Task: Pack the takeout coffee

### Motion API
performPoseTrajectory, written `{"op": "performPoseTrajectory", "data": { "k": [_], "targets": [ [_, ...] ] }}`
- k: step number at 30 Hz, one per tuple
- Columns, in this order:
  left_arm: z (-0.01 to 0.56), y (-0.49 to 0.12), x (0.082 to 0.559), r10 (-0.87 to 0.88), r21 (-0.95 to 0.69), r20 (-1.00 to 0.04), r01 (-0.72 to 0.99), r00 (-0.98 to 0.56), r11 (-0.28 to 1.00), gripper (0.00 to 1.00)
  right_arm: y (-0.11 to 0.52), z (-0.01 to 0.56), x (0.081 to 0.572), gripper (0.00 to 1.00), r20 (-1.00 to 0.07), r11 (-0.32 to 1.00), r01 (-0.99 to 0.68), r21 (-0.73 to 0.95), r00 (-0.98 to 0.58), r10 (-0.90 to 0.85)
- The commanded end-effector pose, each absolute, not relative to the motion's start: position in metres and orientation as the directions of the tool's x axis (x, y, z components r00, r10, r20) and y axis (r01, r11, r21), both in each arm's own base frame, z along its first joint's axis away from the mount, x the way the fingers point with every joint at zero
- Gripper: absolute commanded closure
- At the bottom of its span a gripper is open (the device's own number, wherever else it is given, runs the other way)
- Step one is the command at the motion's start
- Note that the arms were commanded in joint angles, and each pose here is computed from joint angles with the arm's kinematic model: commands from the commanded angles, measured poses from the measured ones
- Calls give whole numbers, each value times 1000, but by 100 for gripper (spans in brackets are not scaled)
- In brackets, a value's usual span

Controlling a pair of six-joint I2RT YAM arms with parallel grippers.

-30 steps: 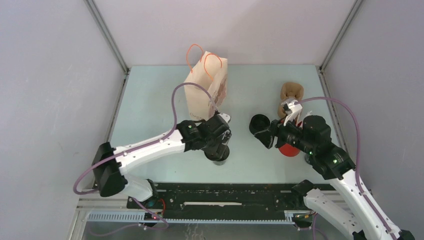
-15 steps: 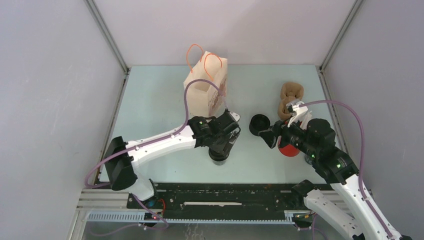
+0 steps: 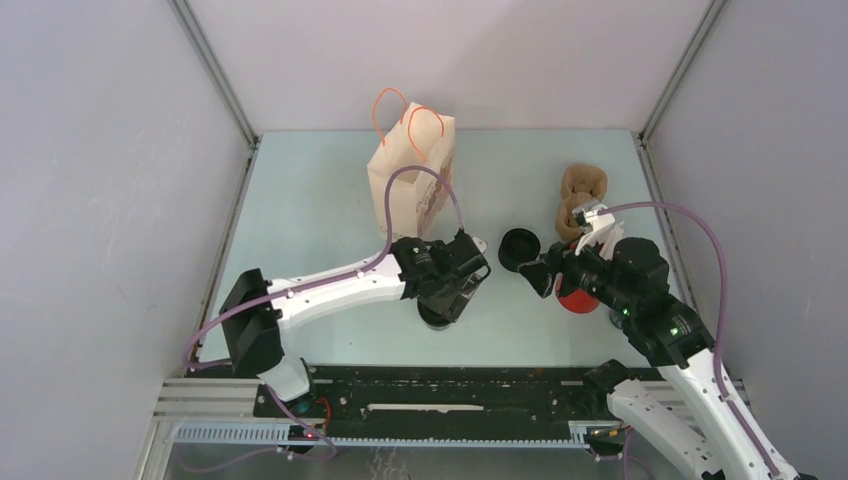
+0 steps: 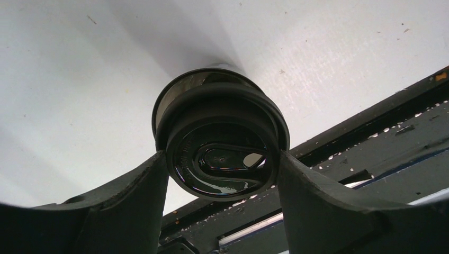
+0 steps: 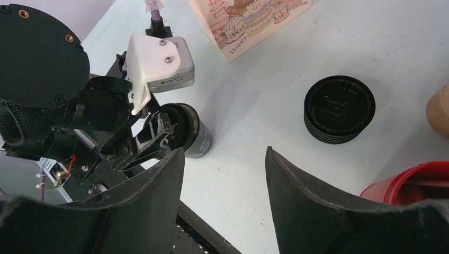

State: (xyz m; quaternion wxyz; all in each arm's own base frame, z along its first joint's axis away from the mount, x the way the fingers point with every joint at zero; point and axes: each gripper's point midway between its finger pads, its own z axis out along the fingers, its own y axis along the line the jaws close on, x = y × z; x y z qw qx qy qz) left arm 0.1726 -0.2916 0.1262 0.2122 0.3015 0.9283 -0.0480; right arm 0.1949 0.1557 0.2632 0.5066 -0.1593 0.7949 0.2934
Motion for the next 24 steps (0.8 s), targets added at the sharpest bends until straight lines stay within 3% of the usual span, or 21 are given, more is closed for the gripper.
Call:
{"op": "performPoseTrajectory", "data": {
  "k": [1, 24],
  "targets": [
    [148, -294, 184, 546, 93, -468, 575, -695, 813, 34, 159, 269, 198, 34, -909, 762, -569, 309, -414, 60],
    [134, -302, 186, 579, 105, -431, 599, -692, 794, 28, 159, 269, 197, 34, -906, 749, -578, 324, -418, 69]
  ]
}}
